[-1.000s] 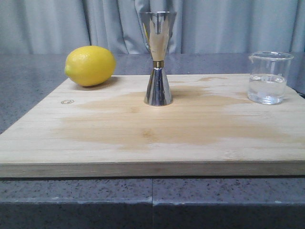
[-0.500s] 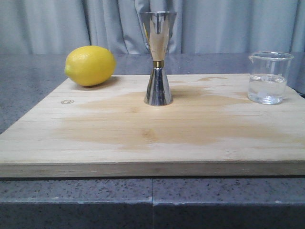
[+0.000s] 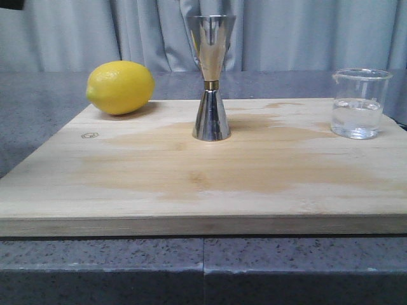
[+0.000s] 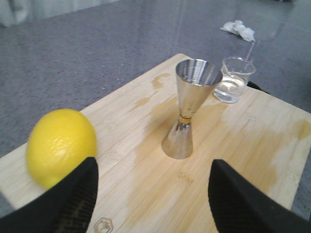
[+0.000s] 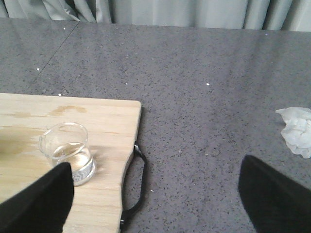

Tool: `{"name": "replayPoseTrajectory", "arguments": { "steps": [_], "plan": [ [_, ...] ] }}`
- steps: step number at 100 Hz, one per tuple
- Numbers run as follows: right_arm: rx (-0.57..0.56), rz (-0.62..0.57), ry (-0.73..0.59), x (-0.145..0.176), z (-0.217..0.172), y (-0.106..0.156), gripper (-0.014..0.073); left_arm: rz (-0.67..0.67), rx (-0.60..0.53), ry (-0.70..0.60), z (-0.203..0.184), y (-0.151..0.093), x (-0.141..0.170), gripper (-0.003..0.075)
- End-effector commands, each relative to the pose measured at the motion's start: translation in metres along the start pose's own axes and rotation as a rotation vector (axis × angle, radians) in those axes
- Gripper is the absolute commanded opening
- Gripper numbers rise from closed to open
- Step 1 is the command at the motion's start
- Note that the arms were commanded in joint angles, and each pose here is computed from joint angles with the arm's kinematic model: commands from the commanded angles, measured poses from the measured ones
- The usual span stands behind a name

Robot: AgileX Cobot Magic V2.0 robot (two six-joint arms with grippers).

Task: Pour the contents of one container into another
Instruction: 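Move the left gripper toward the steel jigger's upper cup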

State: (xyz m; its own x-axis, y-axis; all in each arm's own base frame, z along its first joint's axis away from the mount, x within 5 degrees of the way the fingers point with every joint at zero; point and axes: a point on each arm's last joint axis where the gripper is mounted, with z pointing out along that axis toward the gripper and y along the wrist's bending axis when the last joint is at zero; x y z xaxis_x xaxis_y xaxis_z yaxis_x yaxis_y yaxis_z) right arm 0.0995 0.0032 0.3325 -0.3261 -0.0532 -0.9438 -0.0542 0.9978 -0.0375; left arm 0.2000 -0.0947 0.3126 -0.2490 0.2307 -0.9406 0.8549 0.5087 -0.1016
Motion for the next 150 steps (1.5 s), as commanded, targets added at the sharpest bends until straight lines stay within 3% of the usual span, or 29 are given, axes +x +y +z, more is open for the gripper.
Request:
{"name": "replayPoseTrajectory", "arguments": {
  "steps": [1, 41, 76, 150],
  "plan": [
    [0.017, -0.01, -0.095, -0.017, -0.003, -0.002, 0.0627, 0.052, 0.063, -0.092, 0.014, -0.002, -0.014, 0.0442],
    [0.017, -0.01, -0.098, -0.017, -0.003, -0.002, 0.0627, 0.082, 0.267, -0.031, 0.101, 0.004, -0.011, 0.0441],
    [0.019, -0.01, -0.109, -0.018, -0.003, -0.002, 0.0627, 0.079, 0.338, -0.005, 0.152, 0.01, -0.005, 0.0441],
    [0.019, -0.01, -0.109, -0.018, -0.003, -0.002, 0.0627, 0.088, 0.369, -0.024, 0.171, 0.009, -0.005, 0.0441]
  ]
}}
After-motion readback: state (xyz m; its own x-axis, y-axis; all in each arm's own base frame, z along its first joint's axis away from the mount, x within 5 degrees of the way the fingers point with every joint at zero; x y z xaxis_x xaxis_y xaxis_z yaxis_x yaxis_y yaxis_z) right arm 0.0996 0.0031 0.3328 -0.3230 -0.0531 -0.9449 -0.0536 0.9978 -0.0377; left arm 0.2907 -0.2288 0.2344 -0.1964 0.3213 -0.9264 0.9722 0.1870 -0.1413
